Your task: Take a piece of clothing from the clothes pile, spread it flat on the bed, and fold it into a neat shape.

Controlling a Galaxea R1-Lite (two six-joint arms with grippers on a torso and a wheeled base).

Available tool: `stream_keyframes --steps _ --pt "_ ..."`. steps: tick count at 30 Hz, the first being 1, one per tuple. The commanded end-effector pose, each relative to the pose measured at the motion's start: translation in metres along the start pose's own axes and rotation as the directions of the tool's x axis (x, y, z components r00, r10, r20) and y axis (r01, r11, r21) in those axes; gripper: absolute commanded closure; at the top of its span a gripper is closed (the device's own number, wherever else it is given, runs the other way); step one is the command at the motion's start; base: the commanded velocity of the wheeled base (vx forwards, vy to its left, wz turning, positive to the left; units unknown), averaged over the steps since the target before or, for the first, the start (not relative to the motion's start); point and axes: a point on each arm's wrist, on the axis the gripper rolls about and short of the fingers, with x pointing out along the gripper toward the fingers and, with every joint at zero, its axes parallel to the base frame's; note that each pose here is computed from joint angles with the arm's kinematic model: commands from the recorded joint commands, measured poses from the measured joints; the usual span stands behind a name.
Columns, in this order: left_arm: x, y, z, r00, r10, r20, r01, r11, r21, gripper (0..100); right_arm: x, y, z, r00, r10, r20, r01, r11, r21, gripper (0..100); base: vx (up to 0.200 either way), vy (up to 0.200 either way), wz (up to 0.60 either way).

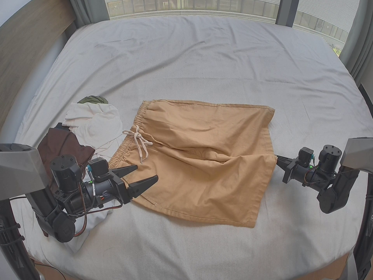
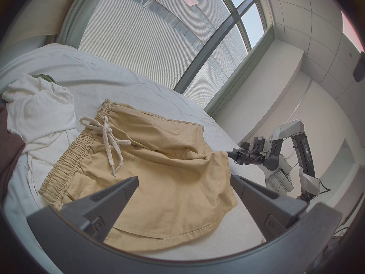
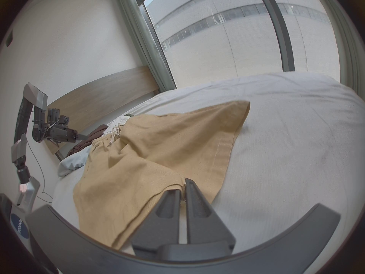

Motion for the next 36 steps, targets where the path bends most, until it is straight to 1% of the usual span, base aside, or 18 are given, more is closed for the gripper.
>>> stream_keyframes --steps 1,6,13,14,16,20,25,26,27,29,31,33,36 --pt "0.000 0.001 -0.001 1.000 0.003 -0.004 -0.003 1.000 -0.003 0 0.004 -0.015 0.005 0.999 -0.030 0.036 0.031 0.999 -0.025 100 0.000 0.000 0.00" --pt "0.000 0.001 -0.003 1.000 0.003 -0.010 -0.003 1.000 -0.007 0 0.006 -0.025 -0.003 0.998 -0.052 0.032 0.052 0.998 -0.021 100 0.000 0.000 0.00" --pt "0.001 0.002 -0.007 1.000 0.006 -0.022 -0.006 1.000 -0.013 0 0.010 -0.026 -0.009 0.998 -0.064 0.020 0.064 0.998 -0.013 100 0.000 0.000 0.00" --pt "0.000 0.002 -0.007 1.000 0.007 -0.023 -0.008 1.000 -0.014 0 0.010 -0.025 -0.009 0.998 -0.067 0.021 0.067 0.998 -0.013 0 0.000 0.000 0.00" --pt "0.000 0.003 -0.007 1.000 0.008 -0.024 -0.008 1.000 -0.015 0 0.012 -0.026 -0.007 0.997 -0.073 0.030 0.074 0.997 -0.017 0 0.000 0.000 0.00" --pt "-0.003 0.008 -0.006 0.999 0.029 -0.016 -0.029 0.999 -0.018 0 0.009 -0.032 0.002 0.991 -0.122 0.056 0.123 0.992 -0.027 0 0.000 0.000 0.00" --pt "-0.023 0.034 0.001 0.992 0.129 0.017 -0.128 0.991 -0.037 0 -0.012 -0.053 0.020 0.975 -0.197 0.105 0.202 0.978 -0.043 0 0.000 0.000 0.00" --pt "-0.024 0.036 0.002 0.991 0.136 0.019 -0.135 0.990 -0.038 0 -0.013 -0.054 0.021 0.974 -0.201 0.107 0.207 0.977 -0.043 0 0.000 0.000 0.00" --pt "-0.031 0.042 0.002 0.988 0.154 0.021 -0.153 0.987 -0.048 0 -0.020 -0.061 0.027 0.966 -0.224 0.125 0.231 0.972 -0.045 0 0.000 0.000 0.00" --pt "-0.039 0.045 0.001 0.987 0.158 0.012 -0.157 0.986 -0.062 0 -0.026 -0.064 0.037 0.958 -0.243 0.151 0.253 0.966 -0.050 0 0.000 0.000 0.00" --pt "-0.044 0.047 0.000 0.987 0.158 0.006 -0.157 0.985 -0.070 0 -0.031 -0.063 0.046 0.954 -0.247 0.171 0.258 0.965 -0.044 0 0.000 0.000 0.00" --pt "-0.046 0.048 0.001 0.987 0.159 0.007 -0.158 0.985 -0.071 0 -0.032 -0.057 0.053 0.954 -0.237 0.182 0.246 0.969 -0.032 0 0.000 0.000 0.00" --pt "-0.049 0.050 0.001 0.985 0.170 0.010 -0.169 0.983 -0.073 0 -0.036 -0.048 0.056 0.957 -0.228 0.177 0.235 0.972 -0.016 0 0.000 0.000 0.00"
